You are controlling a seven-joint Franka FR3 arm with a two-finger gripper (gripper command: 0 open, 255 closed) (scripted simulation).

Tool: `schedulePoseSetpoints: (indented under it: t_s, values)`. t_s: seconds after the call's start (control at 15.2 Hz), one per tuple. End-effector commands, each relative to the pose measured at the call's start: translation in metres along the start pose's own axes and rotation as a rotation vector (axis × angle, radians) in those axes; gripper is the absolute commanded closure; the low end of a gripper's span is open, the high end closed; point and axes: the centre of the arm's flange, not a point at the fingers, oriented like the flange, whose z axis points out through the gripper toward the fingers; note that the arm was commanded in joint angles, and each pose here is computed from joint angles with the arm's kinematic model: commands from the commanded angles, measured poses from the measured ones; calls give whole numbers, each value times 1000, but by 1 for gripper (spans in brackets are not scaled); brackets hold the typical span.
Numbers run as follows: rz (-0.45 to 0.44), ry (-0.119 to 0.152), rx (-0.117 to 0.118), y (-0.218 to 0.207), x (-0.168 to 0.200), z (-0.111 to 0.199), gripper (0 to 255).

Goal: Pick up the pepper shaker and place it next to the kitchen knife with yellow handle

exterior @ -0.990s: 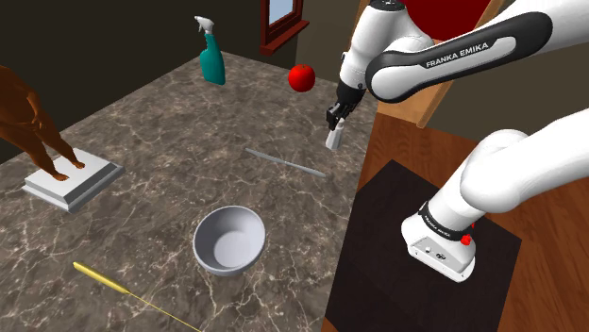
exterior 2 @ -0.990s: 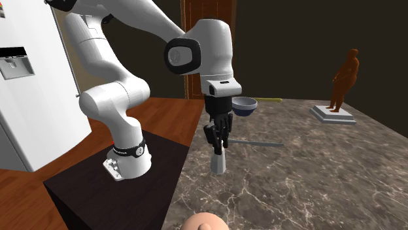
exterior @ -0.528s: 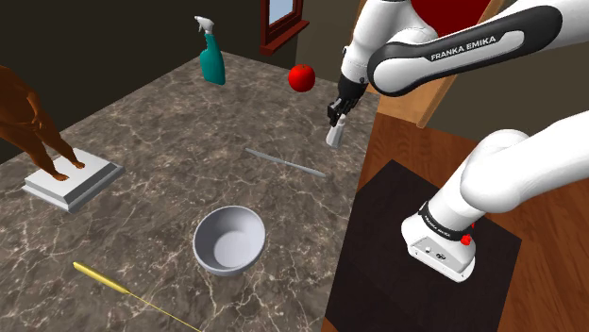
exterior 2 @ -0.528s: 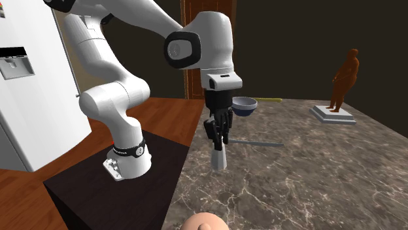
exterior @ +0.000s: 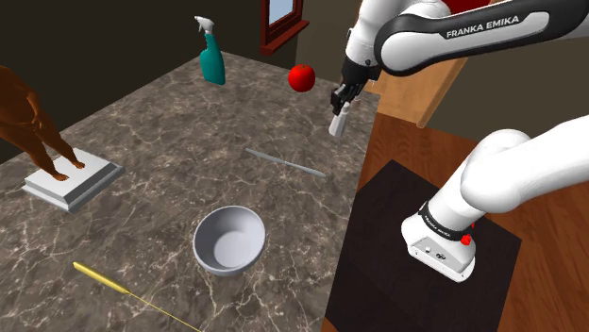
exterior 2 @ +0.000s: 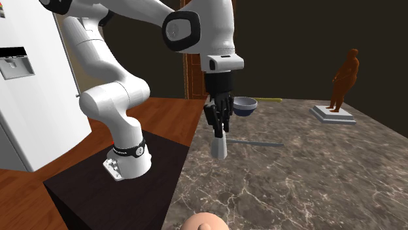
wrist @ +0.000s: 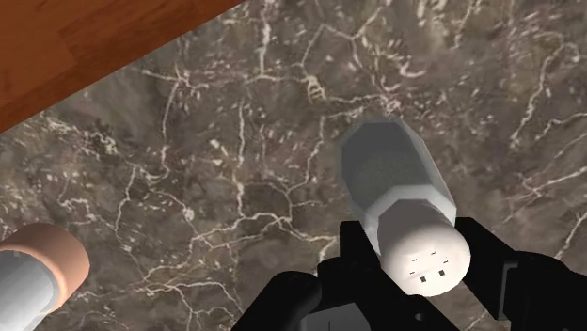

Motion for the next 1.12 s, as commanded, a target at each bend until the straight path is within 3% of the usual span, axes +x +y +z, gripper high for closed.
schedulePoseSetpoints:
  t_s: [0.0,1.06]
  values:
    - [0,0,0,1,2,-10,255]
    - [0,0,0,8,15,-93,255]
